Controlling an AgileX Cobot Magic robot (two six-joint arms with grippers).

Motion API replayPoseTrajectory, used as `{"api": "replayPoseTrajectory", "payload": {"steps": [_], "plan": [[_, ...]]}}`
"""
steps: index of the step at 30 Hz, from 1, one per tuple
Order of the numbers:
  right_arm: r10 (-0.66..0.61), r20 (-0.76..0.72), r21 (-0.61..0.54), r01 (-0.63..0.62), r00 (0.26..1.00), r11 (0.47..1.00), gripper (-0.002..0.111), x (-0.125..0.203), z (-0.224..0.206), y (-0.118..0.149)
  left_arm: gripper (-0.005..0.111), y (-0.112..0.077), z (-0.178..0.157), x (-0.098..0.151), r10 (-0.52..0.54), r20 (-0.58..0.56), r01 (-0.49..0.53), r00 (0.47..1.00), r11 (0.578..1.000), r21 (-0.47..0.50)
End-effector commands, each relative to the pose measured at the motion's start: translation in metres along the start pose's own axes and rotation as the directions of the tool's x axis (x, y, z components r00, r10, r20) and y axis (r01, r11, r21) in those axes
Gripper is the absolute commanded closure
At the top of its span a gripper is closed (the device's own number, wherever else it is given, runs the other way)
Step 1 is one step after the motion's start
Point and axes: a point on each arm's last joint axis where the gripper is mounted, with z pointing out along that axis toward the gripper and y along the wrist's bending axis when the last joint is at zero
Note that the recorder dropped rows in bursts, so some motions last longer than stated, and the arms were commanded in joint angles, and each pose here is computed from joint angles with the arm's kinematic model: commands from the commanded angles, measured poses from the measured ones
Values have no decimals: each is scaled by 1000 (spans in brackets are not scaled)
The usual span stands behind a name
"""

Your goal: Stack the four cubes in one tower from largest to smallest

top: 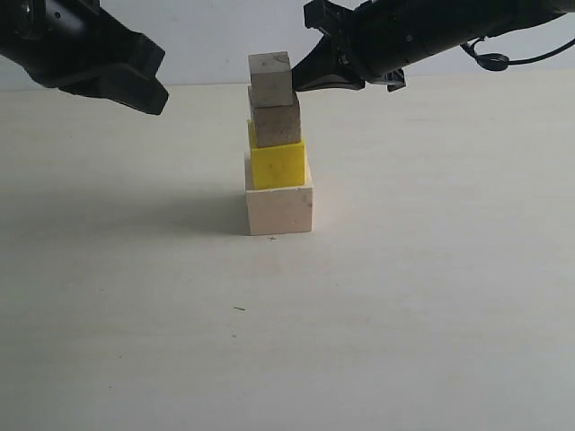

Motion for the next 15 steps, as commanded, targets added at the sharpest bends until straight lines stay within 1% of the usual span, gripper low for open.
{"api": "replayPoseTrajectory", "payload": {"steps": [1, 7, 15], "plan": [[-15, 10, 8, 15, 1000, 1000, 108, -2, -1, -2, 107, 0, -3, 0, 5, 15, -5, 1000, 1000, -6], [-21, 22, 18, 20, 1000, 1000, 108, -3, -2, -3, 107, 0, -3, 0, 5, 16, -5, 1000, 1000, -7], [-48, 44, 20, 47, 998, 999, 108, -6, -8, 4, 107, 0, -3, 0, 5, 16, -5, 1000, 1000, -7]]}}
